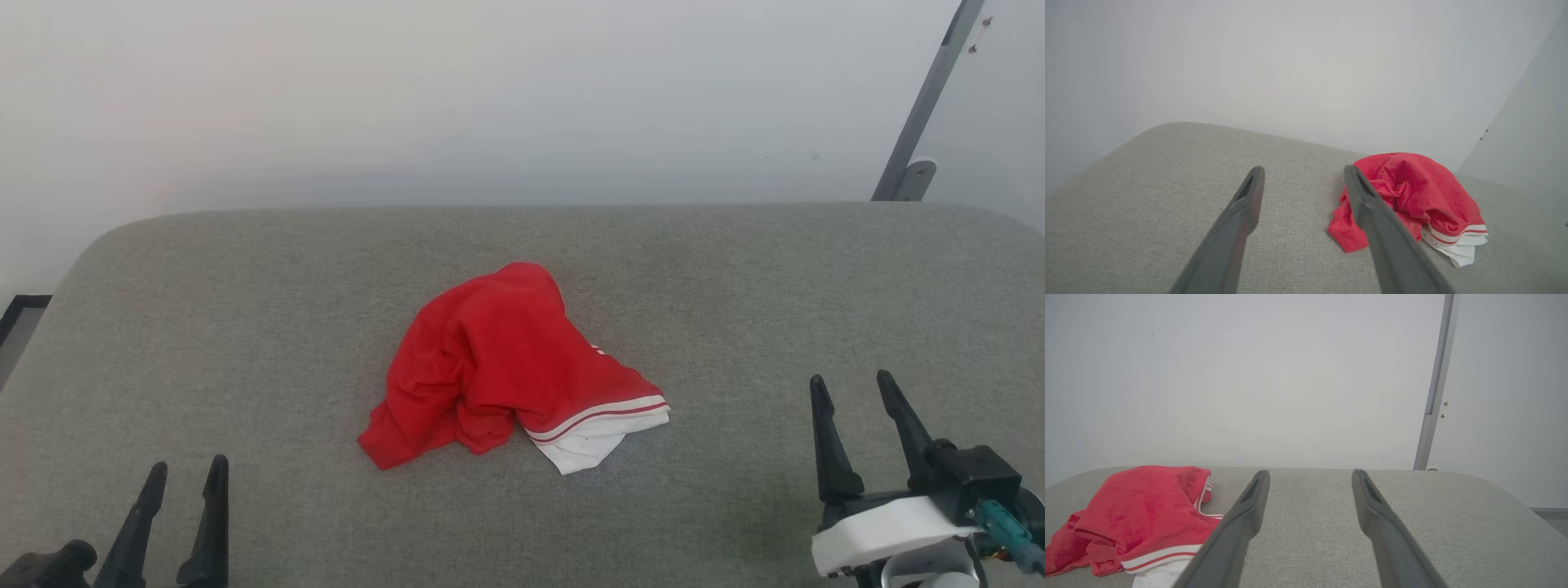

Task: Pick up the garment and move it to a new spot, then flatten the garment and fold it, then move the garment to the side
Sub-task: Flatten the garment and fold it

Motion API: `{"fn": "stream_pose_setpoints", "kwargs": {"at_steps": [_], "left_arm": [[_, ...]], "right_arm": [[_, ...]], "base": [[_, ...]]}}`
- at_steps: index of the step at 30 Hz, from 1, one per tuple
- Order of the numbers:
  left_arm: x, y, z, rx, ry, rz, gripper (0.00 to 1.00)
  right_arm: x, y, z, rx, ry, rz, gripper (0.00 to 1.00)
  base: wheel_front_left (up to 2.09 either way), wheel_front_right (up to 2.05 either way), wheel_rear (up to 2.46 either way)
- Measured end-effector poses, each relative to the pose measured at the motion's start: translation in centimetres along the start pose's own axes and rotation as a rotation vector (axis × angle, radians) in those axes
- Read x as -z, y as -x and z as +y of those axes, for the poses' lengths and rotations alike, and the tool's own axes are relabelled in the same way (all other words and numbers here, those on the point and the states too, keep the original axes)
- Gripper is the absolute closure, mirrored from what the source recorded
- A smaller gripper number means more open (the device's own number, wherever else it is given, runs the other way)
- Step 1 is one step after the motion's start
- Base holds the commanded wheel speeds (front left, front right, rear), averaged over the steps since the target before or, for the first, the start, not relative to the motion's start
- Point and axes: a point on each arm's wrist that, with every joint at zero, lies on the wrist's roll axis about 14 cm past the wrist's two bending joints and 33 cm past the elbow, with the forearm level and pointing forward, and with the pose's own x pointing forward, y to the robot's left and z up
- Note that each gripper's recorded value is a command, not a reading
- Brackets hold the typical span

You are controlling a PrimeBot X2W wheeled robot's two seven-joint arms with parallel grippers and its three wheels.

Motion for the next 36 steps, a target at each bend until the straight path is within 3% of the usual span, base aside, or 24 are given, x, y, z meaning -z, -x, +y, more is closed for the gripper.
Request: {"fn": "stream_pose_setpoints", "kwargs": {"at_steps": [11, 19, 25, 36], "left_arm": [[0.1, 0.2, 0.0, -0.001, -0.005, 0.001, 0.0], [0.0, 0.3, 0.3, -0.019, 0.0, -0.005, 0.0], [-0.5, 0.2, 1.2, -0.044, -0.004, -0.015, 0.0], [-0.6, -0.4, 2.9, -0.1, 0.005, -0.008, 0.0]], "right_arm": [[0.4, 0.1, 0.3, -0.009, -0.004, 0.012, 0.0], [2.0, -0.2, 2.6, -0.08, -0.015, 0.061, 0.0], [4.4, -1.3, 6.4, -0.212, -0.026, 0.172, 0.0], [11.7, -2.8, 13.0, -0.462, 0.052, 0.555, 0.0]], "base": [[0.0, 0.0, 0.0], [0.0, 0.0, 0.0], [0.0, 0.0, 0.0], [0.0, 0.0, 0.0]]}}
